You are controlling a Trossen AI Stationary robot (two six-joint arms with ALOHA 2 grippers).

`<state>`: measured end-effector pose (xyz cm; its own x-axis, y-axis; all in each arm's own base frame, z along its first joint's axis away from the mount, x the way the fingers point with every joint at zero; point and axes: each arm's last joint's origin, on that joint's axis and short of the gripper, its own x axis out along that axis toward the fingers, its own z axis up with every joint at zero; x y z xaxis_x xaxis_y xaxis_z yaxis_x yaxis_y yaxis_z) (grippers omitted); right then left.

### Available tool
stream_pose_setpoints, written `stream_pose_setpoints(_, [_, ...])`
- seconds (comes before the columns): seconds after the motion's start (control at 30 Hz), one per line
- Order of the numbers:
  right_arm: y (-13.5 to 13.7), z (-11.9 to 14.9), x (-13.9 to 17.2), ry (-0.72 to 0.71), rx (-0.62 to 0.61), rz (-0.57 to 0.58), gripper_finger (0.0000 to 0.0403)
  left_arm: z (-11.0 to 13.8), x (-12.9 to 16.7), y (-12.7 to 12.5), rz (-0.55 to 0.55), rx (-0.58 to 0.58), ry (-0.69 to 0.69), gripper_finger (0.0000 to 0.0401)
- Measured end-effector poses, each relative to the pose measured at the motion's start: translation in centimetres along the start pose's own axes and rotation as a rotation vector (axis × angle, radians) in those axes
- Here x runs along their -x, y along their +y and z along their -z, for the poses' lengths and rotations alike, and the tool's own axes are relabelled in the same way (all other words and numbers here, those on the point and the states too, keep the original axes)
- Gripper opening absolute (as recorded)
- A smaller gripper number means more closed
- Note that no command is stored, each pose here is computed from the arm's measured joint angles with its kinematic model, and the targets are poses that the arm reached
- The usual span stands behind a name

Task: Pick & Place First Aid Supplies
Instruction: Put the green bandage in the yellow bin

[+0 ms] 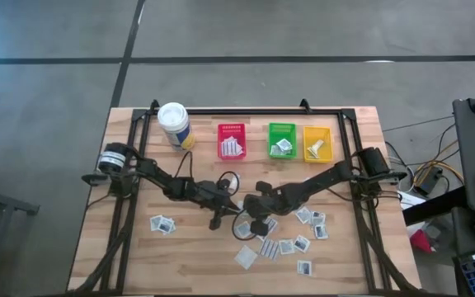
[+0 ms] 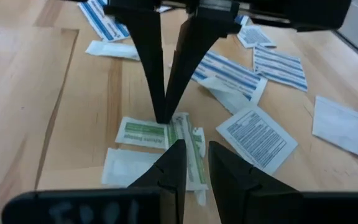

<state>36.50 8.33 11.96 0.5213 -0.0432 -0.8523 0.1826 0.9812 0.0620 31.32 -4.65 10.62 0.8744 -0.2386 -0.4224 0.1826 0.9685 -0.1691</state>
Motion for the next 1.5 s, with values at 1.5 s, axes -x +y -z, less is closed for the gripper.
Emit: stream_pose_setpoints(1.5, [1.3,-1.4,2.9,-0.012,0.257,-0.063,0.0025,1.8,0.0,1.0,-0.075,0.074,0.126,0.0064])
